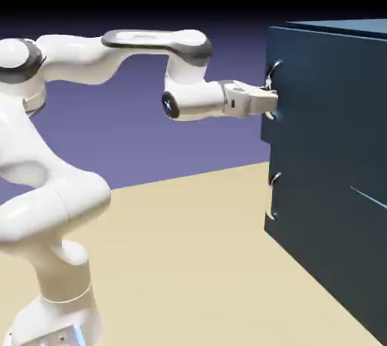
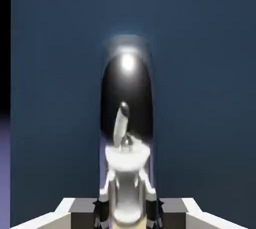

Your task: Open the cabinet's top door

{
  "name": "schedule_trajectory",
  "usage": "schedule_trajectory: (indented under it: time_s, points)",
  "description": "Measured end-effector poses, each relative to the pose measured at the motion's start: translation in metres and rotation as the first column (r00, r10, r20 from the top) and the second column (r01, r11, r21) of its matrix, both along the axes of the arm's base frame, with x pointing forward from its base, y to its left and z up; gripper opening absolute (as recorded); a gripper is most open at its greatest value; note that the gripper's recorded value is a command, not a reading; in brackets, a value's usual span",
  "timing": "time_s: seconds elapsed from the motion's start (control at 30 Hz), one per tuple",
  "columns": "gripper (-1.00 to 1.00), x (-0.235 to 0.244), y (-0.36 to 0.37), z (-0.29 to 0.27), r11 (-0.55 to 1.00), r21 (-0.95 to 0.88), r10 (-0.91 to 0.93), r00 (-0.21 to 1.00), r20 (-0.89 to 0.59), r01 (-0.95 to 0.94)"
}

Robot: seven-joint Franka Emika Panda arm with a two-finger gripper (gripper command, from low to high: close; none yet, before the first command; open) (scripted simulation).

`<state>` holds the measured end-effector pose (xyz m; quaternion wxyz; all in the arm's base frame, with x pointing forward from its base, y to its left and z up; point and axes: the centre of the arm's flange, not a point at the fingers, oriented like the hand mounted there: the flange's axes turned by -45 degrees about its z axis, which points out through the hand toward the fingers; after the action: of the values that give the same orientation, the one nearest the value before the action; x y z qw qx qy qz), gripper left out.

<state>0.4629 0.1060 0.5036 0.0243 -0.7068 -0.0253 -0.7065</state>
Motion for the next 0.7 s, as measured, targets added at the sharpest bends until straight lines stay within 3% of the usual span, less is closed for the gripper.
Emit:
schedule_trajectory:
  time_s: [0.7]
  points:
    - [-1.0, -0.062, -0.029, 0.0, 0.991, -0.003, 0.137, 0.991, 0.0, -0.137]
